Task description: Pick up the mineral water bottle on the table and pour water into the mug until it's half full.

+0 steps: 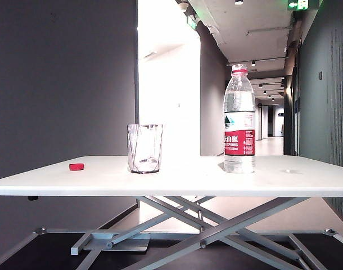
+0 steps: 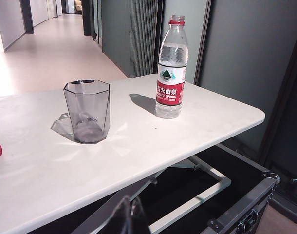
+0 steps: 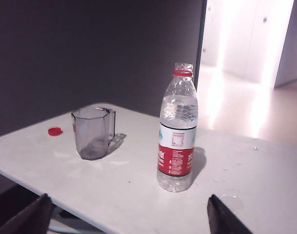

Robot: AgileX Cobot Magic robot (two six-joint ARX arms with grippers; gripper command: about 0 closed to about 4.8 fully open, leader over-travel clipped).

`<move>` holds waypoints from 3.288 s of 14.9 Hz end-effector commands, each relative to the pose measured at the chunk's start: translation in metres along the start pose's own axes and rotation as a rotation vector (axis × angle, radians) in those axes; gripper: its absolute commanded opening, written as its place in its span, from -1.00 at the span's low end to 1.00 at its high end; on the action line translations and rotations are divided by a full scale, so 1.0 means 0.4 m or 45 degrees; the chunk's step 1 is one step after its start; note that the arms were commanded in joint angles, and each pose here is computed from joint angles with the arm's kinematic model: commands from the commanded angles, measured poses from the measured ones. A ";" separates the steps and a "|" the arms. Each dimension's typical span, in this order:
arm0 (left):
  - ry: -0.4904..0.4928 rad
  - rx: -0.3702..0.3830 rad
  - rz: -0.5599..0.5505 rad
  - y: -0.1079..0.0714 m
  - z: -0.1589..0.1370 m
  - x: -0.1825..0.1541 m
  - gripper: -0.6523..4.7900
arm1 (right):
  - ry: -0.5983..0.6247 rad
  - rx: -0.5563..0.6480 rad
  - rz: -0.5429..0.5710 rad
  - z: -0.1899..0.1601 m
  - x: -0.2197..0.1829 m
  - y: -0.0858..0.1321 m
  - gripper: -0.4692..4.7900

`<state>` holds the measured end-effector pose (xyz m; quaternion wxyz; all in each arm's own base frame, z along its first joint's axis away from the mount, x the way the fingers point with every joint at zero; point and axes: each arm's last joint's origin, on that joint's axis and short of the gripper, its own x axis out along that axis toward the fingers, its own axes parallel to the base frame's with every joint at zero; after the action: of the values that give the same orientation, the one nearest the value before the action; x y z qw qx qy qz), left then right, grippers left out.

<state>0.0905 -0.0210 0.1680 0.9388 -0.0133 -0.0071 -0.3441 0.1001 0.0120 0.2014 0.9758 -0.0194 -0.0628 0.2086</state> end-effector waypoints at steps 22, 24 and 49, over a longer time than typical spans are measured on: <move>0.012 0.030 -0.007 -0.001 -0.001 0.000 -0.78 | 0.254 0.103 0.411 -0.196 0.632 -0.258 1.00; 0.022 0.043 -0.007 -0.001 -0.003 0.000 -0.78 | 0.244 0.103 0.443 -0.210 0.664 -0.271 1.00; 0.122 0.025 -0.008 -0.001 -0.026 -0.001 -0.78 | 0.231 0.090 0.469 -0.223 0.782 -0.265 1.00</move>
<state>0.0900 -0.0210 0.1559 0.9377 0.0081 0.0408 -0.3450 0.4373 0.0445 0.1528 0.9229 -0.0138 0.0427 0.3824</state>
